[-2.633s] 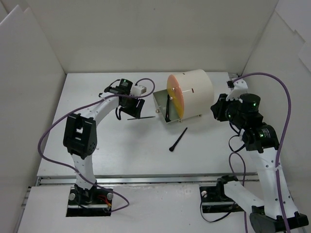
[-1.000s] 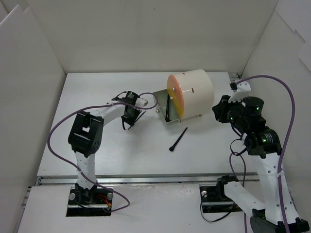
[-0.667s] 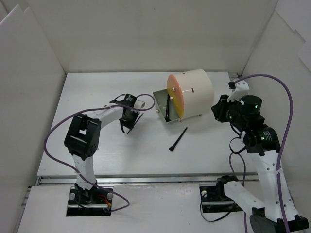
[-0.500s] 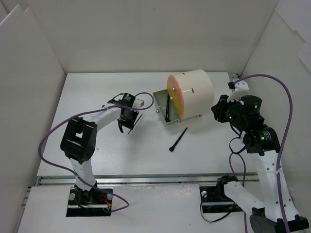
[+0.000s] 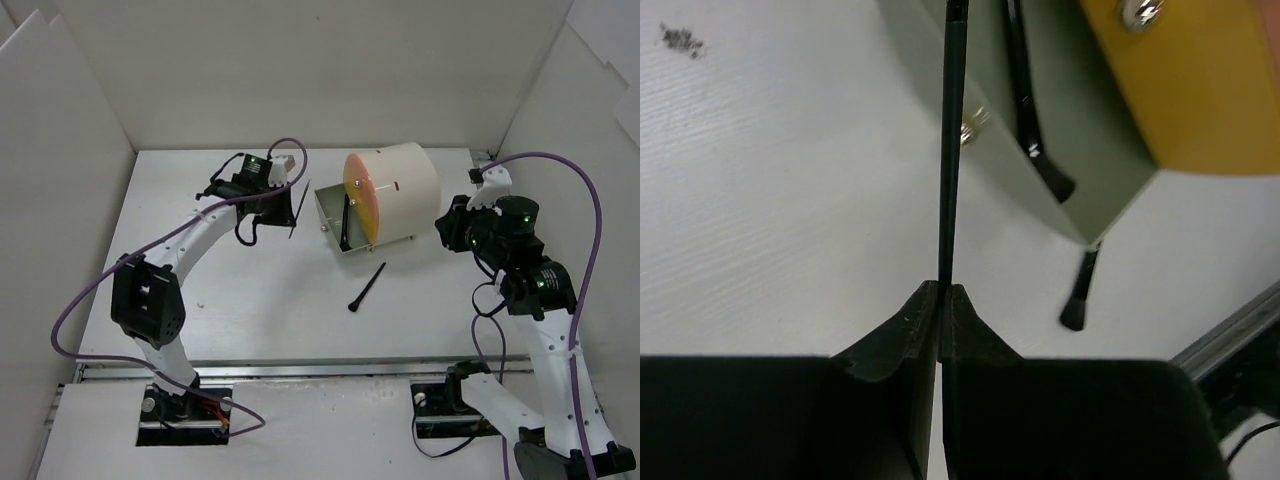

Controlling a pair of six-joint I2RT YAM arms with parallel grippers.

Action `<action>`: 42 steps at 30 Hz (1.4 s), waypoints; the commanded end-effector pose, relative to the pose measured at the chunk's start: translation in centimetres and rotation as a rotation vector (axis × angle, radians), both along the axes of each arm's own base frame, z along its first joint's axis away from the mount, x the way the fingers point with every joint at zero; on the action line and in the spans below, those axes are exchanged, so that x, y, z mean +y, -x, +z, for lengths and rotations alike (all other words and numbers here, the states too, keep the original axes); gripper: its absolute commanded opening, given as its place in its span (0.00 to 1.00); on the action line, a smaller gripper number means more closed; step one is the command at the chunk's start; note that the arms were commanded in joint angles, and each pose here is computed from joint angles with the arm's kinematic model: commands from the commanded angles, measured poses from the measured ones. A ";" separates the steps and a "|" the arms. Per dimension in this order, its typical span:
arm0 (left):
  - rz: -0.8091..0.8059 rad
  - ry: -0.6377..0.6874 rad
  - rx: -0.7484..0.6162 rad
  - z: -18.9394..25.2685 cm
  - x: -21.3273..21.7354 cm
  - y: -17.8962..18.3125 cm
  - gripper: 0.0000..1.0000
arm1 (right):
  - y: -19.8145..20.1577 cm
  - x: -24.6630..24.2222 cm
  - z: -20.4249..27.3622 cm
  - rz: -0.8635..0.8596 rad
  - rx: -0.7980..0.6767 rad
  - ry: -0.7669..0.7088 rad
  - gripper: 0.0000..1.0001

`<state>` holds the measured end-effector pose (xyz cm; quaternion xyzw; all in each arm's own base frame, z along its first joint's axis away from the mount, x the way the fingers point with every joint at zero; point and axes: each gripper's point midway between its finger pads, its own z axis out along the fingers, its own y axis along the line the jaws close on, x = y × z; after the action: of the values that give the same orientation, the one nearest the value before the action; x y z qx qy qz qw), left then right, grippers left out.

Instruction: Organize the makeup

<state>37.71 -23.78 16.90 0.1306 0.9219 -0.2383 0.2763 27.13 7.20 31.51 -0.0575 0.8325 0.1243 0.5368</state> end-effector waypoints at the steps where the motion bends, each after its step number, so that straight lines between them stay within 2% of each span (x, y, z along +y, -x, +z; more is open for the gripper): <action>1: 0.088 0.281 -0.005 5.9 -3.7 -2.3 0.00 | -0.8 0.6 2.5 0.022 -0.090 -0.016 0.17; 5: 0.141 0.383 -0.025 8.9 -6.7 -4.4 0.00 | -0.8 0.6 2.3 0.020 -0.087 -0.020 0.17; 11: 0.196 0.456 -0.004 8.7 -10.2 -5.6 0.00 | -0.5 0.2 2.5 0.002 -0.096 -0.021 0.17; 19: 0.207 0.441 0.046 5.8 -13.1 -5.3 0.01 | -0.2 0.0 2.5 -0.012 -0.103 -0.020 0.17; 28: 0.251 0.389 0.029 4.4 -13.2 -6.5 0.10 | -0.1 -0.1 2.4 -0.010 -0.105 -0.015 0.17; 34: 0.243 0.384 0.030 4.6 -13.1 -6.2 0.34 | -0.1 -0.2 2.5 -0.013 -0.111 -0.008 0.17; 36: 0.206 0.371 0.008 5.6 -13.3 -5.0 0.38 | -0.1 -0.3 2.5 -0.016 -0.111 -0.007 0.18; 40: 0.101 0.253 -0.058 6.0 -12.7 -1.5 0.42 | 0.0 -0.4 2.5 -0.015 -0.115 -0.001 0.19; 41: 0.048 0.208 -0.084 5.7 -12.5 -0.4 0.50 | -0.1 -0.4 2.5 -0.019 -0.114 0.004 0.19; 42: 0.010 0.175 -0.103 5.3 -13.1 1.0 0.53 | 0.0 -0.5 2.5 -0.020 -0.118 0.005 0.19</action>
<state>40.49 -36.20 16.49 0.0183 0.9092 -0.3129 0.2741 26.40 6.92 32.47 -0.0564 0.8221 0.1219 0.5533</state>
